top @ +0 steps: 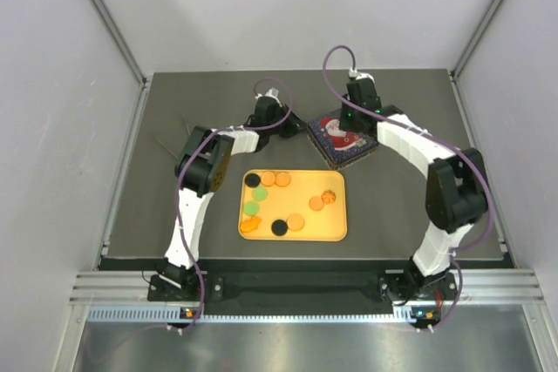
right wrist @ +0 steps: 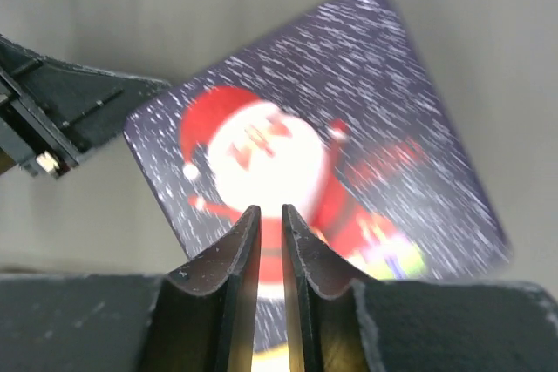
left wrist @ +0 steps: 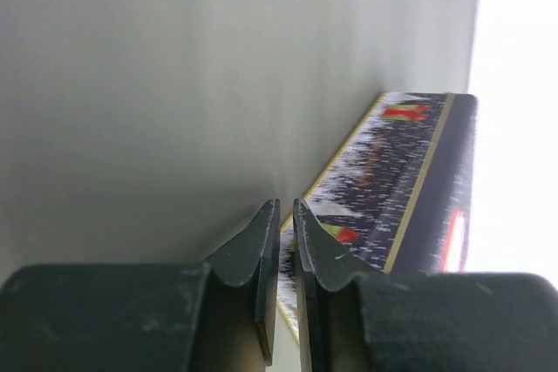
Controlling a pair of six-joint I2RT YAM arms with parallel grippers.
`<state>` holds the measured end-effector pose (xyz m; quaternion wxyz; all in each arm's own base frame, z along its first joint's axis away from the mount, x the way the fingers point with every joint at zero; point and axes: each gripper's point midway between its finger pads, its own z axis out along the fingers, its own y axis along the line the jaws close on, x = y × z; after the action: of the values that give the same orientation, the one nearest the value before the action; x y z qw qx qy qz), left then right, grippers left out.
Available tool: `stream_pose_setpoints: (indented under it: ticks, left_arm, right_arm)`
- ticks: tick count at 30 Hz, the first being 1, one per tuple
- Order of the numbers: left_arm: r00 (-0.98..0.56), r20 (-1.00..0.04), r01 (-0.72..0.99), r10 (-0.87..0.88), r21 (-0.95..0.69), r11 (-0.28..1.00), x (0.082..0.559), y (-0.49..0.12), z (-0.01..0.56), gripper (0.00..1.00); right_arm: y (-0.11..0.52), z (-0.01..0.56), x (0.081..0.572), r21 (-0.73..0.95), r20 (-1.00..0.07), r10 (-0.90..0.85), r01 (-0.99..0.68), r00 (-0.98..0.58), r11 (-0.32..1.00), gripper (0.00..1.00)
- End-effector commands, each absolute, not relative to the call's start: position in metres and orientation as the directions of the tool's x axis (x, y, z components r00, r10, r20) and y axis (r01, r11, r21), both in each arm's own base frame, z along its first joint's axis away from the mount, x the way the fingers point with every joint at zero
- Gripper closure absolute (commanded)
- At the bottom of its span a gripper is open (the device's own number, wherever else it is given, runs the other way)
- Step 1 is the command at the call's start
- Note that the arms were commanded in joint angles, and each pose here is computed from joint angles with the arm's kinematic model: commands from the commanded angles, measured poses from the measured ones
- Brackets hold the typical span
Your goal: Pack the cookies
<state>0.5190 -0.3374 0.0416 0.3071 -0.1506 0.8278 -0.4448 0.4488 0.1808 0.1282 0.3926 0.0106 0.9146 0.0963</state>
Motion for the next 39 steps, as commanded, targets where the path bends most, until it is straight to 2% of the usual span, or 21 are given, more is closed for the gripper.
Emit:
stream_pose_setpoints:
  ticks: [1,4,10,19,28,36,39]
  left_arm:
    - [-0.741,-0.414,0.141,-0.529,-0.865,0.481,0.531,-0.351,0.079,0.83]
    - [-0.741,-0.412,0.150,-0.530,-0.872,0.466,0.532,-0.353,0.079,0.82]
    - [-0.763,-0.390,0.166,-0.516,-0.889,0.426,0.529,-0.364,0.077,0.81]
    - [-0.782,-0.400,0.189,-0.478,-0.883,0.431,0.515,-0.372,0.076,0.81]
    - [-0.805,-0.401,0.195,-0.437,-0.874,0.444,0.473,-0.378,0.073,0.84]
    - [-0.805,-0.396,0.187,-0.441,-0.875,0.446,0.453,-0.369,0.077,0.86]
    - [-0.802,-0.398,0.185,-0.444,-0.874,0.449,0.450,-0.365,0.081,0.86]
  right_arm:
    - [0.157,0.181,0.439,0.198,-0.806,0.188,0.042,-0.562,0.979,0.84]
    - [0.135,0.148,0.404,0.203,-0.770,0.233,0.118,-0.594,0.972,0.83]
    - [0.119,0.111,0.378,0.228,-0.719,0.298,0.191,-0.628,0.955,0.83]
    - [0.116,0.062,0.392,0.244,-0.646,0.338,0.234,-0.685,0.941,0.84]
    - [0.114,0.053,0.428,0.253,-0.627,0.323,0.207,-0.709,0.945,0.83]
    - [0.096,0.061,0.415,0.225,-0.632,0.319,0.227,-0.706,0.948,0.83]
    - [0.079,0.084,0.405,0.235,-0.656,0.343,0.251,-0.672,0.939,0.83]
